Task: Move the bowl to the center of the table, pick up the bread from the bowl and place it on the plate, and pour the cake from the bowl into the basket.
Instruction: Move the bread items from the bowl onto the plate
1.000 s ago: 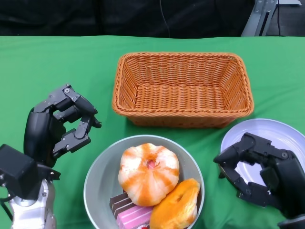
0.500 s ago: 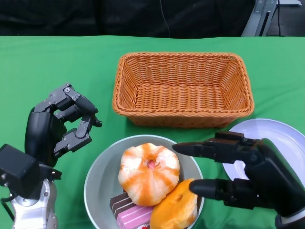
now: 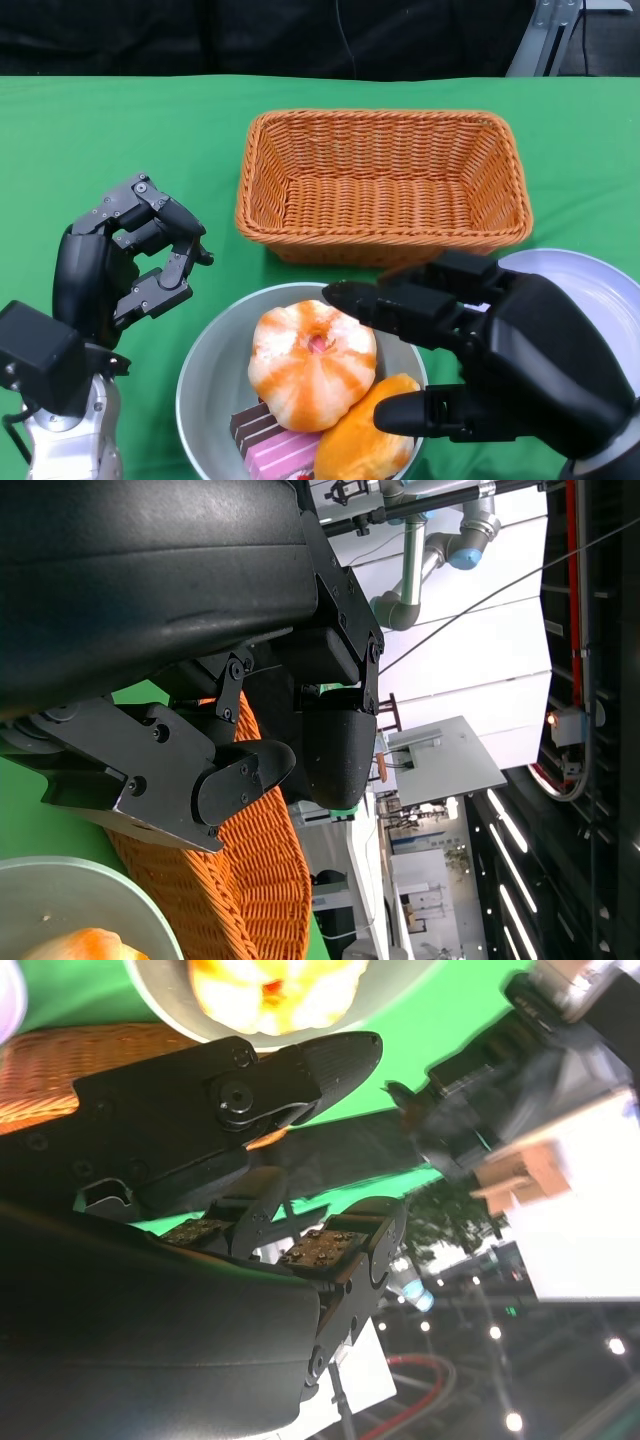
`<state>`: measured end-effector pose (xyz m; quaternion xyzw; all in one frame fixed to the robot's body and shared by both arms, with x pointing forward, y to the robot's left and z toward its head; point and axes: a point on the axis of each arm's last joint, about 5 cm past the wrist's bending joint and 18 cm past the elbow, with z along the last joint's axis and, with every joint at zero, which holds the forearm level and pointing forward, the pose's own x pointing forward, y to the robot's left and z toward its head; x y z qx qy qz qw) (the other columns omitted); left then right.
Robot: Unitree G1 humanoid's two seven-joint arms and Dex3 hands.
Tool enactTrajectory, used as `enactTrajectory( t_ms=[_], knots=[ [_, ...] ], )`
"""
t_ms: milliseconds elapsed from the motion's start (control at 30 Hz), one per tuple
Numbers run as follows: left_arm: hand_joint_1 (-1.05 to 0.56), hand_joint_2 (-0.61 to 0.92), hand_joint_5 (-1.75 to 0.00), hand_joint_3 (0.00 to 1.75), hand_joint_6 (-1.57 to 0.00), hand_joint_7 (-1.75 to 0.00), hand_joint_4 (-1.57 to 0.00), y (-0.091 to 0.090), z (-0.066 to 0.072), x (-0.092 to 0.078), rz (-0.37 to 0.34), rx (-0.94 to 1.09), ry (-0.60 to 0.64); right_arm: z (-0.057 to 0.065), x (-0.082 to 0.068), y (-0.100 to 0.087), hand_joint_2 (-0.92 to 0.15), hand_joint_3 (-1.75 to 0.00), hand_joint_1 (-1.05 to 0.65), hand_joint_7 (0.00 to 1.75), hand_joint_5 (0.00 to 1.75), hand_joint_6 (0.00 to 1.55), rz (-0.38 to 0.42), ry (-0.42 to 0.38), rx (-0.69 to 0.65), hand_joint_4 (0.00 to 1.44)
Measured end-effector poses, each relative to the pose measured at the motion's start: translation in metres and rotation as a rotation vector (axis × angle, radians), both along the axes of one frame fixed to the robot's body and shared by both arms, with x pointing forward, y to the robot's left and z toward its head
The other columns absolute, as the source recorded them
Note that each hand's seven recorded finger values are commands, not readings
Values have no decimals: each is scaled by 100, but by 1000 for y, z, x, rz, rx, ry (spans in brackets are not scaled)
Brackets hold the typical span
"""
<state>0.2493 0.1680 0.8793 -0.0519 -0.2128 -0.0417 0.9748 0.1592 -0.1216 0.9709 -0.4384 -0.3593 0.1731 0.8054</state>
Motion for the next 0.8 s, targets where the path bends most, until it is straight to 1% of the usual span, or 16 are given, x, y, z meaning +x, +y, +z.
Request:
enactTrajectory(
  t_ms=[100, 167, 233, 333, 433, 567, 700, 800],
  knots=[
    [-7, 70, -155, 84, -77, -136, -75, -2, 0, 0, -3, -7, -1, 1, 1, 5, -91, -3, -81, 1, 26, 54, 10, -23, -59, 55],
    [-8, 70, -154, 84, -76, -136, -75, -3, 0, 0, -4, -7, -1, 1, 3, 9, -91, -1, -81, 1, 22, 56, 20, -33, -91, 58],
    [-8, 70, -154, 83, -76, -136, -74, -5, 0, 0, -6, -6, -4, -1, 4, 13, -91, 0, -81, 1, 20, 57, 28, -33, -117, 60],
    [-7, 70, -154, 85, -75, -136, -75, -6, 1, 0, 6, -13, -5, -5, 7, 17, -91, 0, -80, 1, 17, 58, 45, -29, -156, 62],
    [-8, 69, -155, 86, -74, -137, -75, -6, 2, 0, 6, -14, -12, -9, 11, 19, -91, 0, -79, 1, 16, 58, 44, -35, -176, 63],
    [-11, 72, -153, 79, -75, -136, -75, -7, 2, 0, 13, -1, -24, -15, 16, 24, -92, 0, -79, 1, 14, 60, 61, -56, -170, 66],
    [-11, 73, -153, 78, -75, -136, -75, -8, 2, -1, 19, 0, -22, -21, 22, 27, -92, -3, -79, 1, 13, 60, 76, -80, -205, 65],
    [-9, 74, -154, 77, -75, -135, -76, -8, 2, -1, 20, -6, -24, -26, 25, 27, -92, -4, -78, 1, 12, 61, 80, -78, -222, 66]
  ],
)
